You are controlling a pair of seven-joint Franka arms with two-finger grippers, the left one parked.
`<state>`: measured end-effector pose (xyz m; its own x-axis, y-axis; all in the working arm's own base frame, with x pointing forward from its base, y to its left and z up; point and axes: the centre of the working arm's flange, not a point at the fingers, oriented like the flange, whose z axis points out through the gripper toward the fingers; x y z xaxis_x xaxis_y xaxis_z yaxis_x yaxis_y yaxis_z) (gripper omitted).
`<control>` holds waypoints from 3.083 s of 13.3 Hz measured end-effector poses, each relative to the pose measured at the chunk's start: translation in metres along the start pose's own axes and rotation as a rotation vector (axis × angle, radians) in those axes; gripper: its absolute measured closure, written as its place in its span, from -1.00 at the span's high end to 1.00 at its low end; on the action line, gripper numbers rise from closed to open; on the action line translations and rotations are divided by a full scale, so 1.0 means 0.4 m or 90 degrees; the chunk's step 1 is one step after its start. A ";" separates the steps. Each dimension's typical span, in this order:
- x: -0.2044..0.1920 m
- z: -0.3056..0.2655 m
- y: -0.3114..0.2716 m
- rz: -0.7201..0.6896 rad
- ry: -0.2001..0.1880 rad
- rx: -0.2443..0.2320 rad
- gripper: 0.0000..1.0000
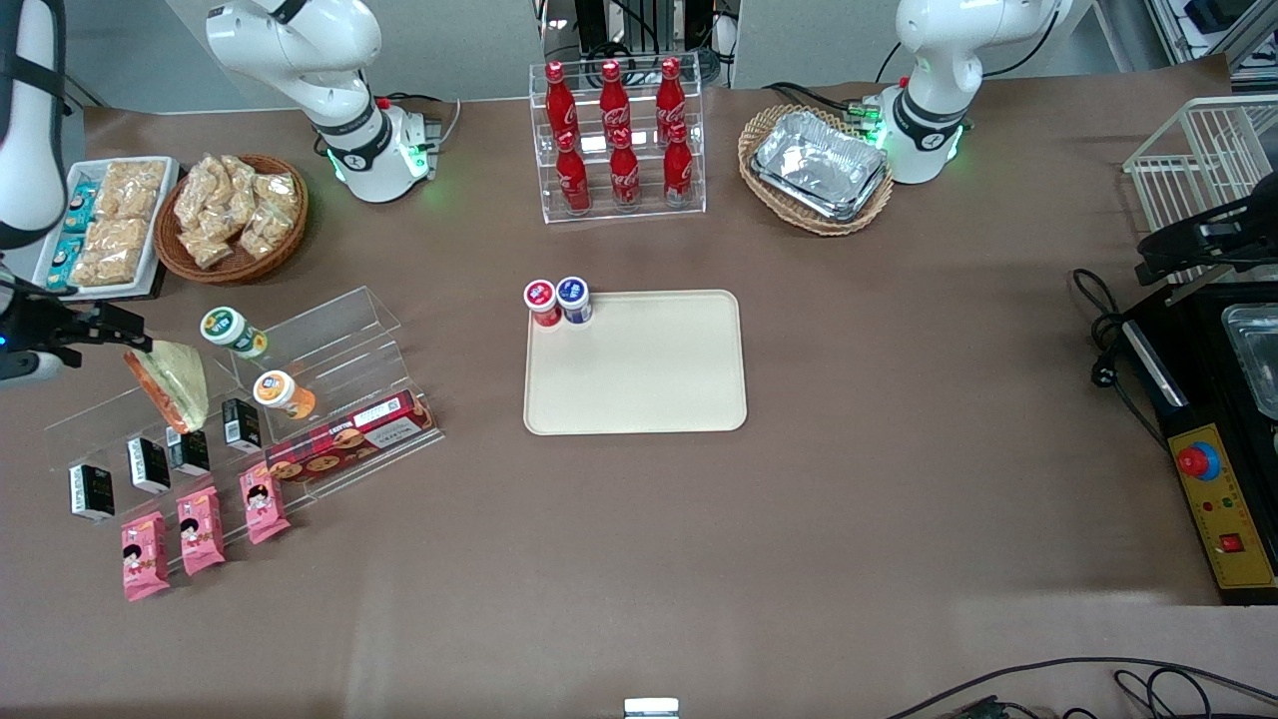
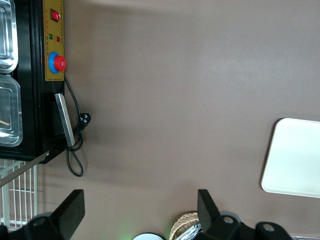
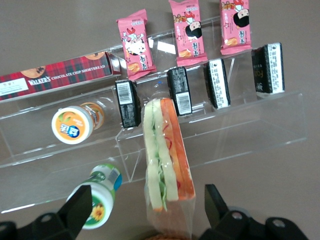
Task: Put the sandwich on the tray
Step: 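Lower the open right gripper around the plastic-wrapped sandwich wedge, then close the right gripper on the sandwich and lift it off the rack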
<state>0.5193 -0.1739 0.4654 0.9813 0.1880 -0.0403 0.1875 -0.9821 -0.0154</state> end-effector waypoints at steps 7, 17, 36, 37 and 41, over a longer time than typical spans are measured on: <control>-0.030 0.136 0.011 -0.046 0.002 -0.006 1.00; -0.073 0.224 0.062 -0.049 0.013 -0.018 1.00; 0.084 -0.126 -0.018 -0.152 -0.015 -0.014 -0.42; 0.107 -0.163 -0.044 -0.165 -0.017 -0.017 -0.42; 0.218 -0.231 -0.263 -0.286 -0.017 -0.029 -0.42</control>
<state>0.5890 -0.0547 0.5557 0.8008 0.5954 -0.0651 0.5970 -0.8022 0.0074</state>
